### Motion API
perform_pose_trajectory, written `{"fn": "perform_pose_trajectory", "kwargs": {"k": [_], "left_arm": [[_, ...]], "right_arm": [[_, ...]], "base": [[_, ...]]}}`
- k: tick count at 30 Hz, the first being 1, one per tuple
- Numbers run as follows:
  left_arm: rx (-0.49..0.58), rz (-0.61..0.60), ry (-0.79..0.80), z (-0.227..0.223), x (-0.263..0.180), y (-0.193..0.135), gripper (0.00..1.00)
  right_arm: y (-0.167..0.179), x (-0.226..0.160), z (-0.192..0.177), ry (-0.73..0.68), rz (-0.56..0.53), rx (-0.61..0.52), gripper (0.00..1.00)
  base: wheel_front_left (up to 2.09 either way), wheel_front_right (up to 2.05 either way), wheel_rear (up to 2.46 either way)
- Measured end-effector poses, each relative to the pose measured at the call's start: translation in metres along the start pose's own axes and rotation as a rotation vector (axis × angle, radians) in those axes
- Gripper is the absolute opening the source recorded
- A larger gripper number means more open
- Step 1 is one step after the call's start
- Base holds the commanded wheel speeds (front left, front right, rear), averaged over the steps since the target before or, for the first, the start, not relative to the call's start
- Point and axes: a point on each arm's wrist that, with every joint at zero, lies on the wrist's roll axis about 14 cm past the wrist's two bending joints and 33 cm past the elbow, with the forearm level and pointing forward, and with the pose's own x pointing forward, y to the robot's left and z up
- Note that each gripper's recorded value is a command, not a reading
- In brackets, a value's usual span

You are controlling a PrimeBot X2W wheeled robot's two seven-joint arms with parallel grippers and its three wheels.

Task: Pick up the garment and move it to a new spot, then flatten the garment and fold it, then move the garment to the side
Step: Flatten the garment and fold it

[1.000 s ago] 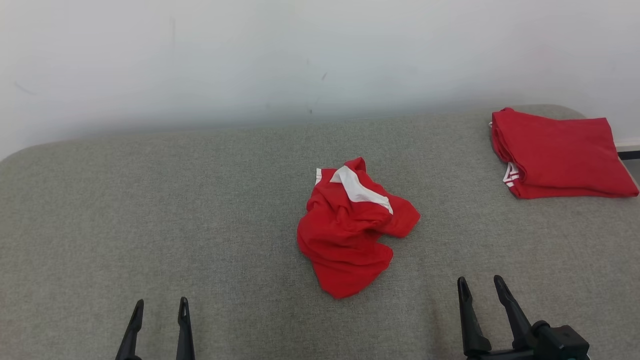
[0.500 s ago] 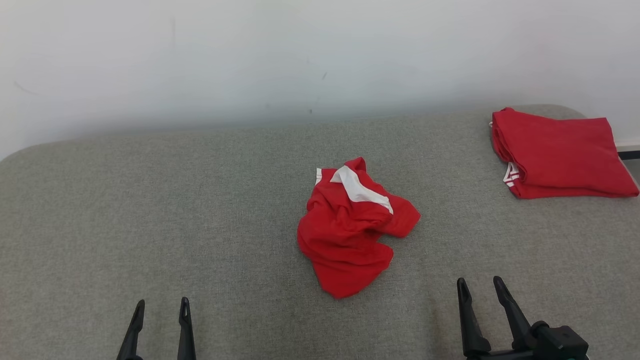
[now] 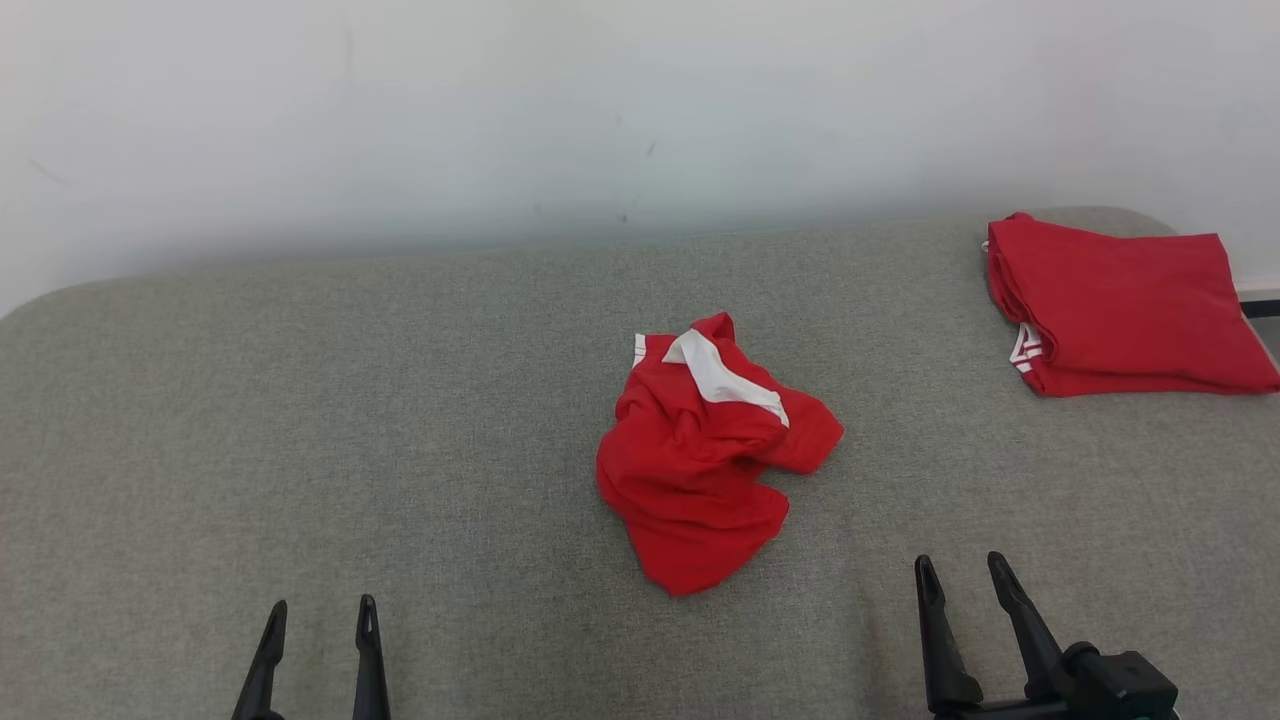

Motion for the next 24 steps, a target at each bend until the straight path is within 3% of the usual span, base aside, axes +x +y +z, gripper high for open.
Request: {"fn": "perform_pose_trajectory", "kwargs": {"k": [24], "left_arm": [[-0.001,-0.004,0.000,0.0001,-0.0003,0.0002,1.00]], "right_arm": [[-0.0001,-0.0005,0.0004,-0.001,0.000,-0.003,1.00]], "base": [[0.00,0.00,0.00]]}}
